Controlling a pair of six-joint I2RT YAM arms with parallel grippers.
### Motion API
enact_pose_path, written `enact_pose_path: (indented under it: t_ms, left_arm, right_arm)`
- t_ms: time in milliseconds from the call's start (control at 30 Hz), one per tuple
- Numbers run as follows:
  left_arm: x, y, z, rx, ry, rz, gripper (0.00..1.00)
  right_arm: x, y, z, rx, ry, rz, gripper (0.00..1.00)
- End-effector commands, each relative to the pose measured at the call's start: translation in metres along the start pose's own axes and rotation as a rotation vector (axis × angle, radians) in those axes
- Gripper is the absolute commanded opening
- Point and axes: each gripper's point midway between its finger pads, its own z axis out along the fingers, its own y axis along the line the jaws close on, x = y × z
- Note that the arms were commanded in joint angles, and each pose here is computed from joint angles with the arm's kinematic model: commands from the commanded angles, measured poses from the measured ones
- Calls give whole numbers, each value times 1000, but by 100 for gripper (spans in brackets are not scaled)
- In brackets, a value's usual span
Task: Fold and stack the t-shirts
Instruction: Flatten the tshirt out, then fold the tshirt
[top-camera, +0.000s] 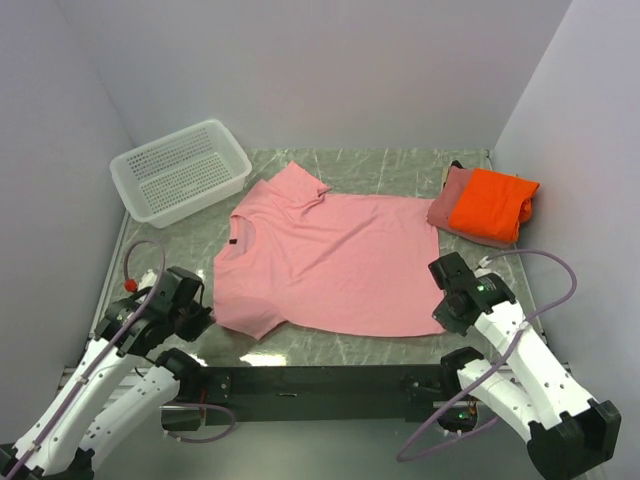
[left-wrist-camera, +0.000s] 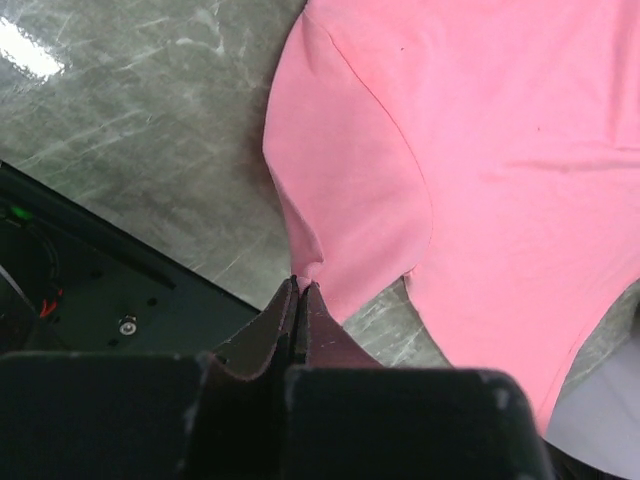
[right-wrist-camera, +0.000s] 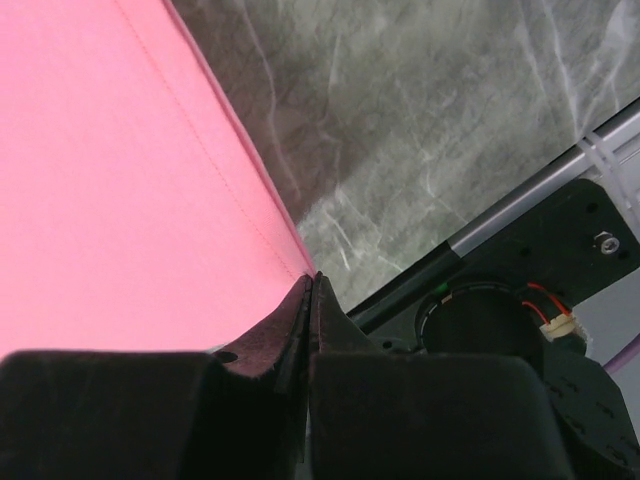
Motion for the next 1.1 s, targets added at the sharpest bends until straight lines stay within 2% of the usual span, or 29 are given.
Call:
enact_pose_path:
  t_ms: [0, 300, 433, 567, 600, 833, 1067]
  left_arm:
    - [2, 6, -16, 11, 26, 21, 0]
    - [7, 2, -24, 66, 56, 40, 0]
    - [13, -32, -13, 184, 77, 157, 0]
    - [17, -62, 3, 221, 95, 291, 0]
    - [18, -67, 12, 187, 104, 326, 0]
    - [0, -138, 36, 190, 46, 586, 0]
    - [-33, -194, 54, 172, -70, 696, 0]
  right_arm:
    - [2, -5, -10, -3, -16, 37, 0]
    - [8, -10, -20, -8, -8, 8, 0]
    - [4, 3, -19, -31, -12, -37, 0]
    - [-2, 26, -14, -31, -4, -103, 0]
    - [-6, 30, -13, -29, -9, -116, 0]
    - [-22, 67, -1, -86, -6, -130, 0]
    - [-41, 82, 20, -76, 29, -144, 0]
